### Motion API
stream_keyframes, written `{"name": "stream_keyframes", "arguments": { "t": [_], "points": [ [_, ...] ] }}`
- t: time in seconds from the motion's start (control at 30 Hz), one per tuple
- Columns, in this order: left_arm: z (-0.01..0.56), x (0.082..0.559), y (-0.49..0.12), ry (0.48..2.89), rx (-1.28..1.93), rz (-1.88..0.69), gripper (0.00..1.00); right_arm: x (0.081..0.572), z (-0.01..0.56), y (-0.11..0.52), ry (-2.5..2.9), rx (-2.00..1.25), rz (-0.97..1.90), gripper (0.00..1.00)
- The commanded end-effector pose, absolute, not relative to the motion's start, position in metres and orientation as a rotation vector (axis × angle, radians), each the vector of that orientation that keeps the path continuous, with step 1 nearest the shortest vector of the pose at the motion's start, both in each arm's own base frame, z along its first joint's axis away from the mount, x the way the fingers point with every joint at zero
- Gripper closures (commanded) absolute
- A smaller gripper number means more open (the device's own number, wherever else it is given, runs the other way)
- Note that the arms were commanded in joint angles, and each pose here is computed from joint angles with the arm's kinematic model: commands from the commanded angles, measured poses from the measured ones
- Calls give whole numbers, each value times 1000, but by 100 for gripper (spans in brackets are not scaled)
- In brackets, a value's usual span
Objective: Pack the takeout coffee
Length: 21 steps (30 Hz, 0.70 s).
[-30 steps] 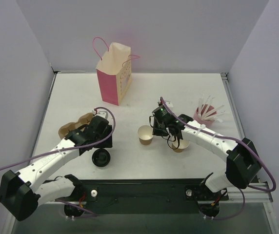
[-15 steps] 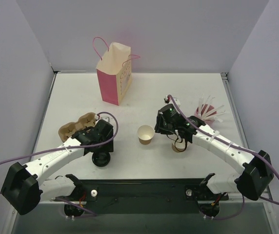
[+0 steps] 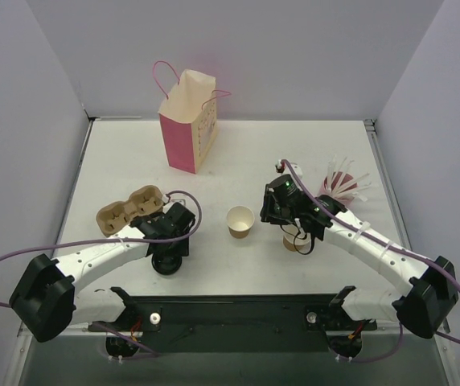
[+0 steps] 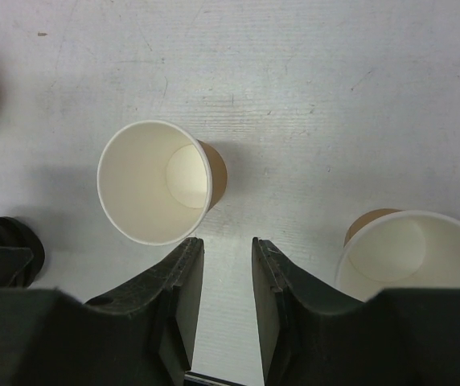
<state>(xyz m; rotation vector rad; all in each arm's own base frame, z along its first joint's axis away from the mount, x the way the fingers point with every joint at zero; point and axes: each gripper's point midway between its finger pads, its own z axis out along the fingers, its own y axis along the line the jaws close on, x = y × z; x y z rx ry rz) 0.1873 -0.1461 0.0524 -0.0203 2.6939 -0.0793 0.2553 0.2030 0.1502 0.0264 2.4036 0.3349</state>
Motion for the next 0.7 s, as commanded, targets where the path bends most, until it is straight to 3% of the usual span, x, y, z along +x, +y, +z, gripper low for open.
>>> {"name": "stream_keyframes", "arguments": {
  "t": [0.0, 0.37, 0.67],
  "points": [
    [56, 197, -152, 2659, -41, -56, 49, 252, 158, 192, 2375, 21, 306, 69],
    [76, 195, -162, 2629, -11, -129, 82, 247, 167, 188, 2352, 10, 322, 69],
    [110, 190, -171, 2575, -1, -286, 83, 243, 182, 190, 2315, 2, 384, 67]
  ]
}}
